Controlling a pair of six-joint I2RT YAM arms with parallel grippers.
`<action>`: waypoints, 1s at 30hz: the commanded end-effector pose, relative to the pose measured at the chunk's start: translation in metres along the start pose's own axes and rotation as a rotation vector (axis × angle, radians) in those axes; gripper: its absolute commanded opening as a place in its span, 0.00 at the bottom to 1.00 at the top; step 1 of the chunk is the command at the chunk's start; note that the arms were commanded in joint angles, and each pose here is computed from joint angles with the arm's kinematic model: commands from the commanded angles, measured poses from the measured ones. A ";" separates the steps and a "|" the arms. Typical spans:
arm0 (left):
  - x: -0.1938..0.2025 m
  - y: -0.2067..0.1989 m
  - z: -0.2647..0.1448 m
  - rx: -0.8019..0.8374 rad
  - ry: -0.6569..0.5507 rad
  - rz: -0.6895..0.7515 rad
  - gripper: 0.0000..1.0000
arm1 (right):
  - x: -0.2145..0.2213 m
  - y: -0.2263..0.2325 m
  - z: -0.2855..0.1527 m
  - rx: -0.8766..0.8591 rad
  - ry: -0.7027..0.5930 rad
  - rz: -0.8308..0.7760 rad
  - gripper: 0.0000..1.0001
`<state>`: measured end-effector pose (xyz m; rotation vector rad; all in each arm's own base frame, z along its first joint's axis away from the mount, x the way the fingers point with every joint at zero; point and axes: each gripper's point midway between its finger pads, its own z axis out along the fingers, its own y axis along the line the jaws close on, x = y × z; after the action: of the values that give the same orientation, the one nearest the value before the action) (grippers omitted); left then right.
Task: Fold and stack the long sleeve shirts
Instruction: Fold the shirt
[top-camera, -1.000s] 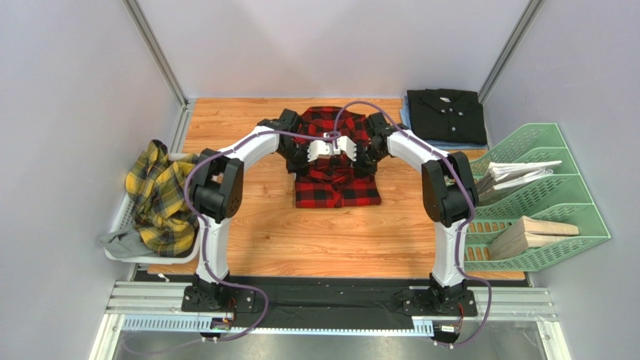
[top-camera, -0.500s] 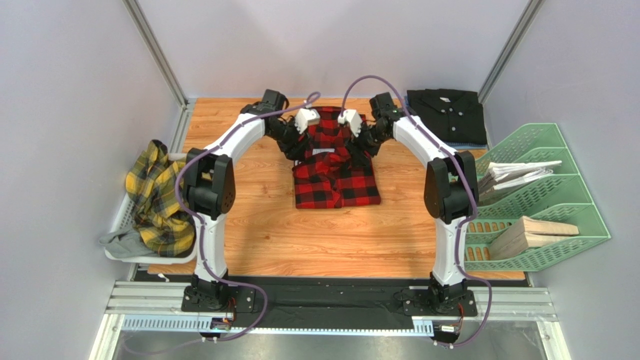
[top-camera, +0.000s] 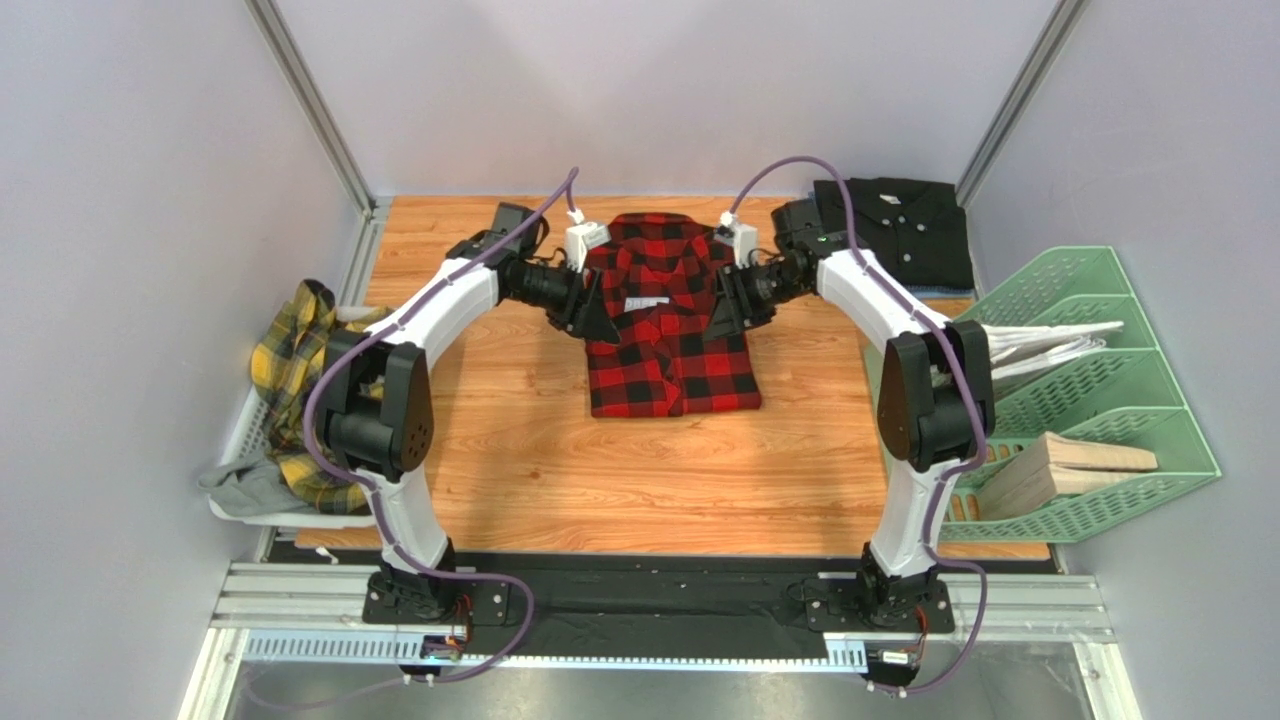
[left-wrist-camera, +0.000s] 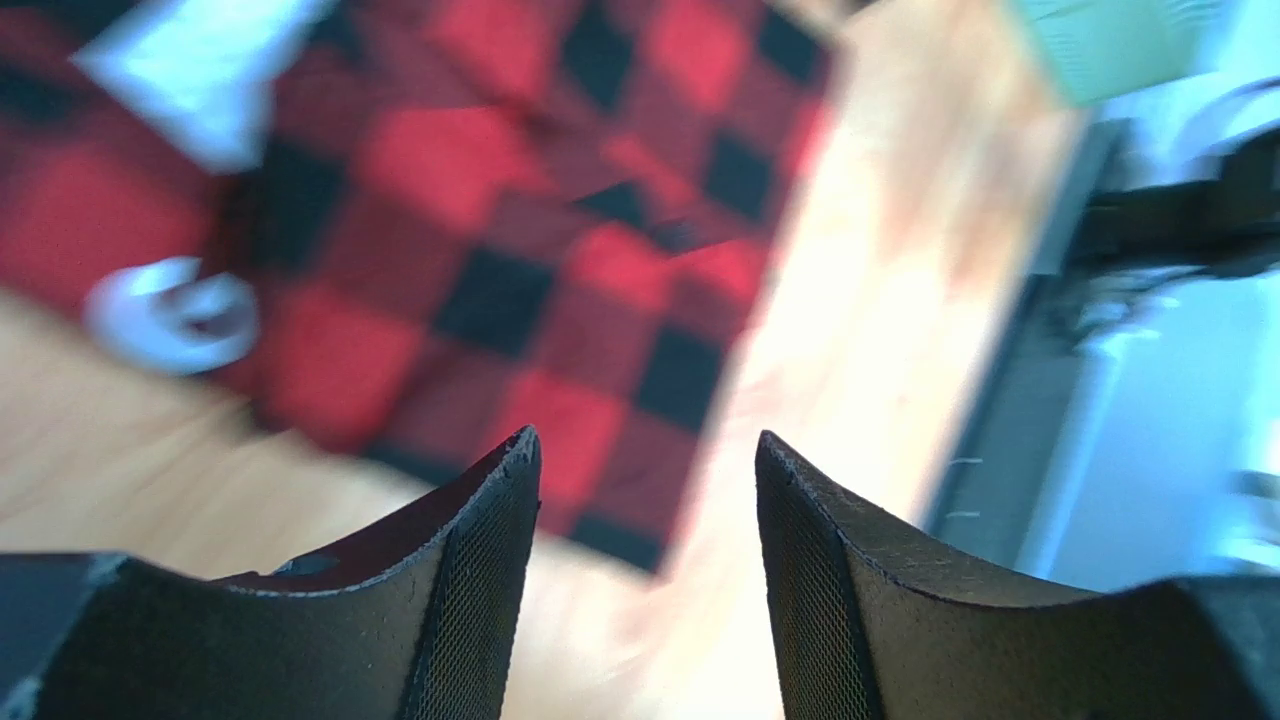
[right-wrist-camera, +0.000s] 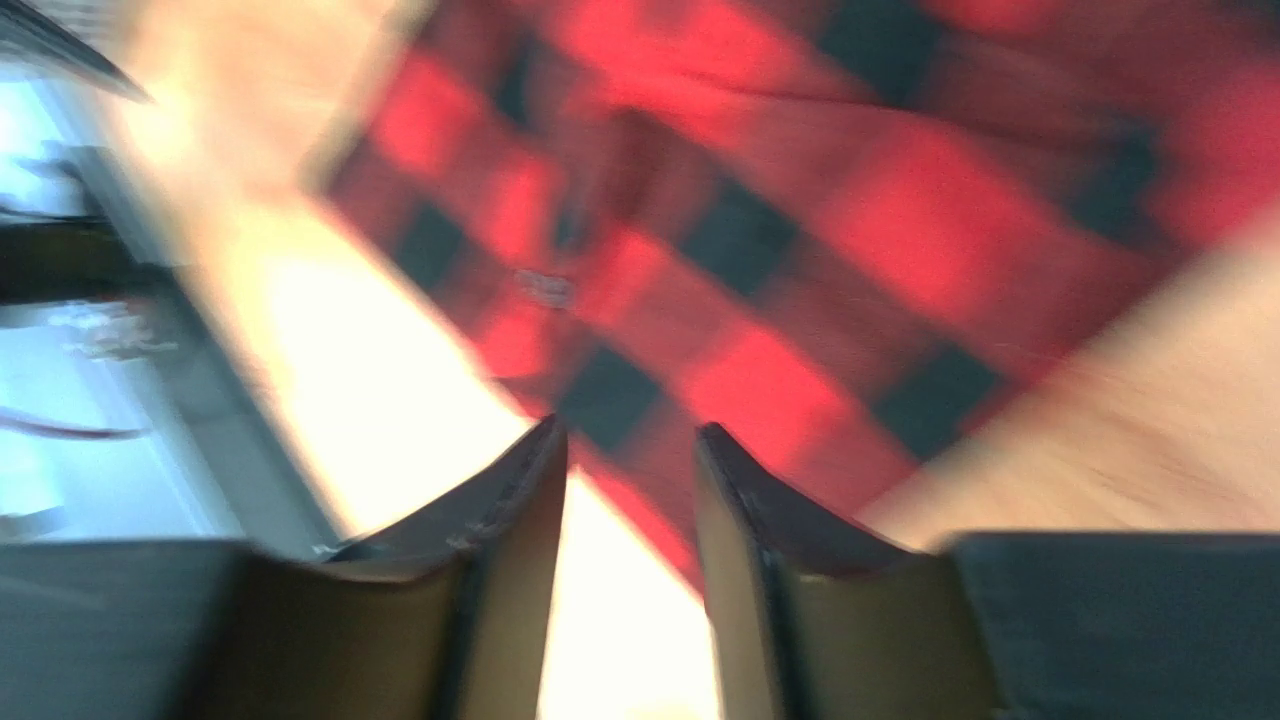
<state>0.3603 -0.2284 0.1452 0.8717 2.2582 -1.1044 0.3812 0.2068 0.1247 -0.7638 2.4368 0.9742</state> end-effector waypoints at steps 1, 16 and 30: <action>-0.002 -0.027 0.028 0.250 -0.020 -0.273 0.61 | -0.010 0.043 0.026 -0.251 -0.050 0.203 0.38; -0.025 0.084 0.021 -0.159 -0.050 -0.197 0.63 | 0.045 0.000 0.088 -0.266 0.099 0.405 0.40; 0.065 -0.114 0.046 0.472 0.100 -0.381 0.74 | 0.052 0.073 0.033 -0.434 0.034 0.436 0.56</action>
<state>0.2697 -0.2769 0.1550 0.6794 2.3187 -1.6687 0.3121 0.2540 0.1212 -0.4021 2.4842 1.6232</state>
